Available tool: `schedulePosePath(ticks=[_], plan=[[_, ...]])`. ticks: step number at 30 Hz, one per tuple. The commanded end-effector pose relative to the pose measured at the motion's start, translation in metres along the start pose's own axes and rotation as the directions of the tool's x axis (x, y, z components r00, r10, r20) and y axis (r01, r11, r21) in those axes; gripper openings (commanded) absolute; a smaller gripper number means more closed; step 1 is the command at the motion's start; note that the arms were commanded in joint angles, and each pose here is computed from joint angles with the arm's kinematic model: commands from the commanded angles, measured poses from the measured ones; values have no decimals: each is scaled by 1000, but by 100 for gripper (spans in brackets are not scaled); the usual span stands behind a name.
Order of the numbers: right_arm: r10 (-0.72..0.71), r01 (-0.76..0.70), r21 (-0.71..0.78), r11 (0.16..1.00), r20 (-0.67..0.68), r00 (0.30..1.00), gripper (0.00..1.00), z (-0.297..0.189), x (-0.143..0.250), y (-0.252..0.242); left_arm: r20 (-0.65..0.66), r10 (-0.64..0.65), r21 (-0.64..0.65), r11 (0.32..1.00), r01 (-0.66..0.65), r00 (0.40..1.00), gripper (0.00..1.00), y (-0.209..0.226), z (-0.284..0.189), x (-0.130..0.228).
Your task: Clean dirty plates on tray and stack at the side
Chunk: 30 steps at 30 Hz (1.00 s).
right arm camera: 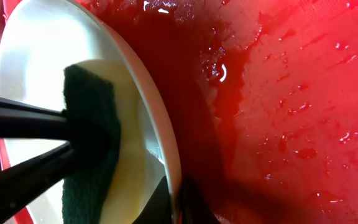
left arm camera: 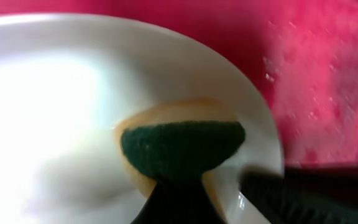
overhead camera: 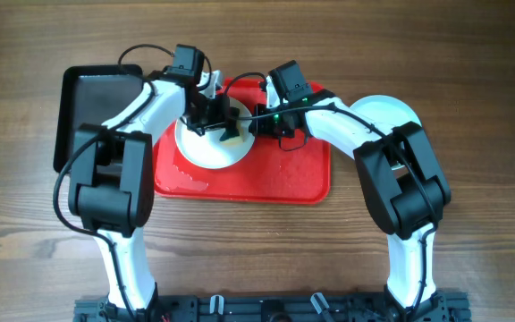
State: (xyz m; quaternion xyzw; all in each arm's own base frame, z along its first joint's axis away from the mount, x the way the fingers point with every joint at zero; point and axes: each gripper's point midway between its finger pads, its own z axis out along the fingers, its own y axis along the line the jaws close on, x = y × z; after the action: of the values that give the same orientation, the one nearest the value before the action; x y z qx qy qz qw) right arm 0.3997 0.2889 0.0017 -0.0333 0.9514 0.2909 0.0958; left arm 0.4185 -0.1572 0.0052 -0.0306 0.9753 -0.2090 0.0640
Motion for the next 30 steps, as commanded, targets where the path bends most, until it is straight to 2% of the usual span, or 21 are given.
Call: schedulePosePath(ticks=[1, 4, 7, 9, 11, 13, 15, 18, 22, 24, 30], plan=[[8, -5, 60, 998, -57, 998, 4, 16, 21, -17, 228, -212, -559, 771, 306, 950, 4, 121, -16, -5], [8, -5, 60, 998, -58, 998, 4, 16, 22, -17, 254, -243, -642, 682, 351, 936, 4, 137, -31, 6], [9, -6, 60, 998, -58, 998, 4, 16, 21, -17, 197, -265, -670, 667, 327, 944, 4, 139, -33, 21], [9, -5, 60, 998, -59, 998, 4, 16, 22, -17, 126, -285, -666, 685, 293, 950, 4, 135, -31, 35], [9, -6, 57, 998, -61, 998, 4, 16, 22, -16, -21, -269, -620, 759, 199, 963, 4, 122, -24, 51], [9, -6, 57, 998, -61, 998, 5, 16, 22, -16, -168, -223, -521, 847, 106, 960, 4, 104, -16, 67], [9, -6, 54, 999, -62, 998, 4, 16, 22, -16, -303, -135, -356, 934, 19, 943, 4, 78, -8, 81], [9, -6, 48, 999, -65, 998, 4, 16, 23, -15, -399, 3, -127, 990, -59, 917, 4, 45, -5, 94], [9, -6, 48, 999, -66, 998, 4, 16, 23, -15, -410, 172, 153, 981, -119, 896, 4, 6, -7, 100], [9, -6, 48, 999, -66, 998, 4, 16, 23, -15, -390, 200, 198, 971, -130, 899, 4, -1, -6, 97], [9, -6, 47, 999, -66, 998, 4, 16, 23, -15, -284, 224, 209, 963, -168, 932, 4, -6, 3, 72]])
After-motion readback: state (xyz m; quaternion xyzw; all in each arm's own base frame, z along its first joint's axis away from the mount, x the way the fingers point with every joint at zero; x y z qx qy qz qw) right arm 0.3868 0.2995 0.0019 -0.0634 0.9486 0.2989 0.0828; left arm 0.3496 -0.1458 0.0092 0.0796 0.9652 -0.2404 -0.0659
